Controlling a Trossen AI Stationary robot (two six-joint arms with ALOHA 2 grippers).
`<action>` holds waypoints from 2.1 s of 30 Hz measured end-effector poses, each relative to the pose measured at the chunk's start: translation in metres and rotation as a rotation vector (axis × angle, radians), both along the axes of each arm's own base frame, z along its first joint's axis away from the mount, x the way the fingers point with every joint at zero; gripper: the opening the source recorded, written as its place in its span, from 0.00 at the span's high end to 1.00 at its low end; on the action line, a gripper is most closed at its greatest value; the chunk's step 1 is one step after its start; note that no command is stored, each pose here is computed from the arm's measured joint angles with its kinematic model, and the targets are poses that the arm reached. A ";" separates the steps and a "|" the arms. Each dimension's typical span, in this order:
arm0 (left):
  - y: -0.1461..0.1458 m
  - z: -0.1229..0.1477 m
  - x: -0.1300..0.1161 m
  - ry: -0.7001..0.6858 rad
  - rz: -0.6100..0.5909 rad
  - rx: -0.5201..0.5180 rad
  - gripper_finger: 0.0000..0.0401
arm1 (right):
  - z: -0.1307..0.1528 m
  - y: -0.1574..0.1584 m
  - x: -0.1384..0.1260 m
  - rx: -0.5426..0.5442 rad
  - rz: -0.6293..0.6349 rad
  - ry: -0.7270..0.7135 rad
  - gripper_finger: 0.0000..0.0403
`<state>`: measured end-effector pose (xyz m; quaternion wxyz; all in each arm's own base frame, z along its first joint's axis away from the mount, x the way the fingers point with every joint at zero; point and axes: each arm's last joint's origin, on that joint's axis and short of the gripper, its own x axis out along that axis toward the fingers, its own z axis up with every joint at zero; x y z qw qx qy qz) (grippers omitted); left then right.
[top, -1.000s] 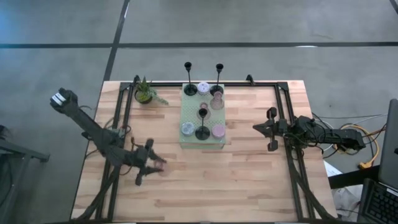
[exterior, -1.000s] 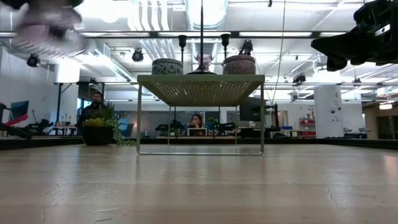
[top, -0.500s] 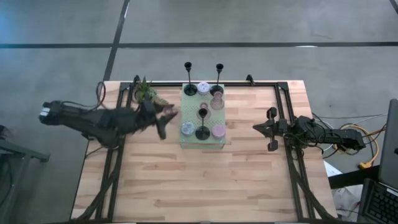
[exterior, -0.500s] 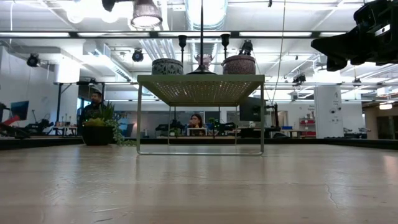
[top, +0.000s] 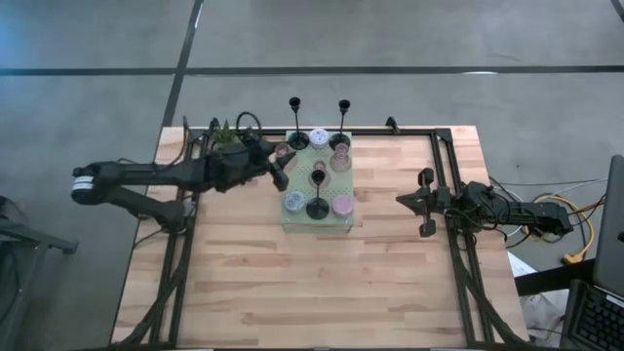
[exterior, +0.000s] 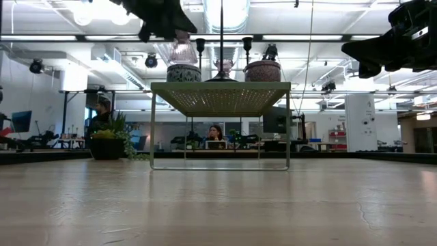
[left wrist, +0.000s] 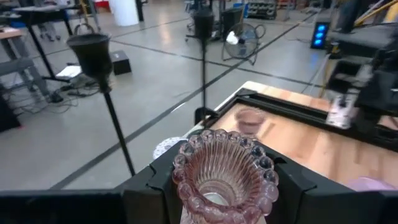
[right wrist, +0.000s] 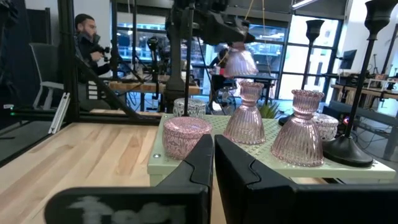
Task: Pick & Place candle stick holders
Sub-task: Put the glass candle holder on the shelf
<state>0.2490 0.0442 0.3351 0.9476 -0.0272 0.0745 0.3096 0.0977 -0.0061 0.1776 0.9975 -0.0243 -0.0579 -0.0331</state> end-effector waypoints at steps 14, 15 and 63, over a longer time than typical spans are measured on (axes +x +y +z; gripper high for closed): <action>0.040 -0.030 0.032 -0.003 0.085 -0.036 0.60 | 0.000 0.000 0.000 0.000 0.000 0.000 0.98; 0.041 -0.031 0.034 -0.004 0.086 -0.039 0.60 | 0.000 0.000 0.000 0.000 0.000 0.000 0.98; 0.067 -0.071 0.037 0.011 -0.039 -0.191 0.60 | 0.000 0.000 0.000 0.000 0.000 0.000 0.98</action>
